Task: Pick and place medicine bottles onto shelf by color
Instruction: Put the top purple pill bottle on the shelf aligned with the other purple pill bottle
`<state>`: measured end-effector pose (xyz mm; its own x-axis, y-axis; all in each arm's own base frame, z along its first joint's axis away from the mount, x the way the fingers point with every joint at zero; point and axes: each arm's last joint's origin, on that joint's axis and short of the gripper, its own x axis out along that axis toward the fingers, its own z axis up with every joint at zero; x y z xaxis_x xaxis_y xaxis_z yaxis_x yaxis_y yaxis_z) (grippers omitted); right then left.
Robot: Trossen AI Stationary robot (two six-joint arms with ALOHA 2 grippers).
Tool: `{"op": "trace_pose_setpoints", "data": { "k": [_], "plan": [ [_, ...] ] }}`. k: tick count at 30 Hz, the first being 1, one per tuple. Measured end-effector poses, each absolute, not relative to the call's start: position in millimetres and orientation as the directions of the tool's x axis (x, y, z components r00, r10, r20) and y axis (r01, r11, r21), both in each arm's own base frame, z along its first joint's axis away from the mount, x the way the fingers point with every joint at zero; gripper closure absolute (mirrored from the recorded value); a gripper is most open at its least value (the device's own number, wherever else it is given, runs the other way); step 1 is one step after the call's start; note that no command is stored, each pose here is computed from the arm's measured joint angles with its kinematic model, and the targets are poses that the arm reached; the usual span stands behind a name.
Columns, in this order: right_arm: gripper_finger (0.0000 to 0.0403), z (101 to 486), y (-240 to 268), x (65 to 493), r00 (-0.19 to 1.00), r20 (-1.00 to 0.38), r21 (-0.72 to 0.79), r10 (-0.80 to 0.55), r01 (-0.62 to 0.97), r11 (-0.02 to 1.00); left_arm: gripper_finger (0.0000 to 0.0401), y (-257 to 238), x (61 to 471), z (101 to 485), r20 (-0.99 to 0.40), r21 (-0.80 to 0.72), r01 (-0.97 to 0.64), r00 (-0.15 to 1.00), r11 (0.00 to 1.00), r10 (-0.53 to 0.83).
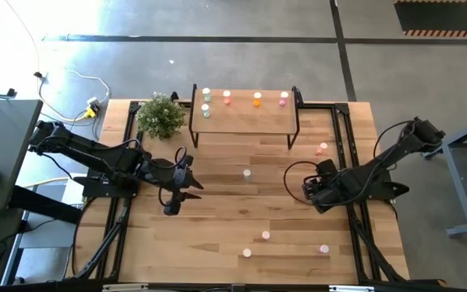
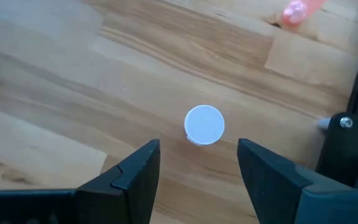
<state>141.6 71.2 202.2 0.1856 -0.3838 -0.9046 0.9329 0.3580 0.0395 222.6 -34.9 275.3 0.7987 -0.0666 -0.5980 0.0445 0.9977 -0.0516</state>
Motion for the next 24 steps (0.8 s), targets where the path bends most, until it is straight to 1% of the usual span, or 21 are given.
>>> {"op": "trace_pose_setpoints", "data": {
  "k": [13, 24],
  "plan": [
    [0.0197, 177, 79, 156, 0.076, -0.869, -0.041, -0.489, 0.974, 0.225, 0.0261, -35, 223, 275, -0.599, -0.036, 0.056, 0.798, 0.998, -0.067],
    [0.0197, 154, 82, 166, 0.004, -0.814, -0.095, -0.580, 0.986, 0.141, 0.0261, -35, 222, 275, -0.599, -0.036, 0.056, 0.798, 0.998, -0.067]
  ]
}}
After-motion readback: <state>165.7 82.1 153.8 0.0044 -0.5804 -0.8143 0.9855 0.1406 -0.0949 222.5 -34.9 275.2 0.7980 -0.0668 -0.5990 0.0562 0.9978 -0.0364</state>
